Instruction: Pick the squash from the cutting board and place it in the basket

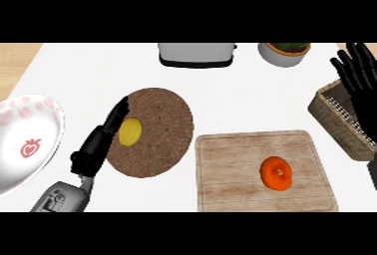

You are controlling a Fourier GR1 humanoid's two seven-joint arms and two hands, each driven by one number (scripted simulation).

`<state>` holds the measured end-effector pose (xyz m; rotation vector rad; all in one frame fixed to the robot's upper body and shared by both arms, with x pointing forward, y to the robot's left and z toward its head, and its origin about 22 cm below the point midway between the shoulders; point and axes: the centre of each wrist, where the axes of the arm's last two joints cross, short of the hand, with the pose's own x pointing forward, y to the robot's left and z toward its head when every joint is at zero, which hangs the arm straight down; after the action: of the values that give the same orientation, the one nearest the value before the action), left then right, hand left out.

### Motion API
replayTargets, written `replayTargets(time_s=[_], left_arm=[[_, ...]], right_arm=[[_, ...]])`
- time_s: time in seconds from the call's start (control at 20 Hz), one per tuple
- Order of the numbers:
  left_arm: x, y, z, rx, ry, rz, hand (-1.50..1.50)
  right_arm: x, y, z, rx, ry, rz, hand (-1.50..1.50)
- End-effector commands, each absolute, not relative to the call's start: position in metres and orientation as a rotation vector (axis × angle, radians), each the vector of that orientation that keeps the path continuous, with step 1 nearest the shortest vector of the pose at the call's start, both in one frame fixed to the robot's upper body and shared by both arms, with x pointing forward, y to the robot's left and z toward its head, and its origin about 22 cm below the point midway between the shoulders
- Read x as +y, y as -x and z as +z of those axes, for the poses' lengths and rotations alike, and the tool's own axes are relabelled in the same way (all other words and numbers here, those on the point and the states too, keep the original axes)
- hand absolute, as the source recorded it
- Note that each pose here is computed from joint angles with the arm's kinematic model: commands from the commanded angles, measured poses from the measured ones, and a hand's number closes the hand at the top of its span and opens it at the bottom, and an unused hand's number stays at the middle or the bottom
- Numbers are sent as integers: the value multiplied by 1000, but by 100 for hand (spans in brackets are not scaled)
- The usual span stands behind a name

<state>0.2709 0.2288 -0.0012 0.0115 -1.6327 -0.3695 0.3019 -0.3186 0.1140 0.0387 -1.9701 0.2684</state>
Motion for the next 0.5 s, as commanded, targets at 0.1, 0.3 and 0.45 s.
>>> replayTargets(time_s=[0.1,0.3,0.45], left_arm=[[265,-288,21,-1621,-180,-209,0],[288,-288,32,-1537,-263,-38,0],[291,-296,50,-1539,-283,-28,0]], right_arm=[[-348,-301,90,-1866,93,300,150],[-343,-288,66,-1946,-230,381,150],[-274,-282,36,-2019,45,317,-150]])
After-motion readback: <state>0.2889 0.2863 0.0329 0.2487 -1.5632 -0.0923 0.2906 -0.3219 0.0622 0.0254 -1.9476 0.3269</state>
